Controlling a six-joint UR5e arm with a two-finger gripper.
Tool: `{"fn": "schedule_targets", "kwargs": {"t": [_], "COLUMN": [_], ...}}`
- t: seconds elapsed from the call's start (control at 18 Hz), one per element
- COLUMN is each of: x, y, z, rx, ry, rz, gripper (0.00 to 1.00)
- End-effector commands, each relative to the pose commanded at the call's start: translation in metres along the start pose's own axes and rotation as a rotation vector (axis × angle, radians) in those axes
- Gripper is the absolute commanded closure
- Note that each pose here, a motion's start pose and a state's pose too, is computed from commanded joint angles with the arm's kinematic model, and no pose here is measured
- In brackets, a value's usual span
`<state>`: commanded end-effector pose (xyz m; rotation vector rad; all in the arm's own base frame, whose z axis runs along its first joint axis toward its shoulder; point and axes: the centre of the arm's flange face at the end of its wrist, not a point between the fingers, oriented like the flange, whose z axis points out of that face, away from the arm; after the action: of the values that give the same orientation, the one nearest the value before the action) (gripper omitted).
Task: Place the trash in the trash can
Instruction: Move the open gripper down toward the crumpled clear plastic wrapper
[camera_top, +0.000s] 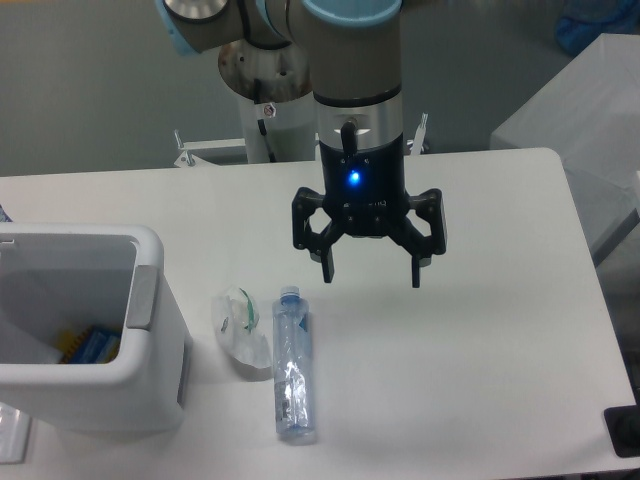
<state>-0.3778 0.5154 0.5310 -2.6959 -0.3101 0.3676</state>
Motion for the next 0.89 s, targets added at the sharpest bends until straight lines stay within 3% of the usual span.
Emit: {"fn": "schedule_targets", "kwargs": {"t": [0.22, 0.56, 0.89], "x": [0.007, 0.04, 0.083], "y": [0.011, 0.056, 0.097], "z": [0.012, 0.054, 0.093], "rx": [-0.028, -0.101, -0.106], "ry": [0.018, 0.076, 0.088], "rz": [-0.001, -0.002, 0.012], "gripper": [0.0, 0.0, 0.0]}}
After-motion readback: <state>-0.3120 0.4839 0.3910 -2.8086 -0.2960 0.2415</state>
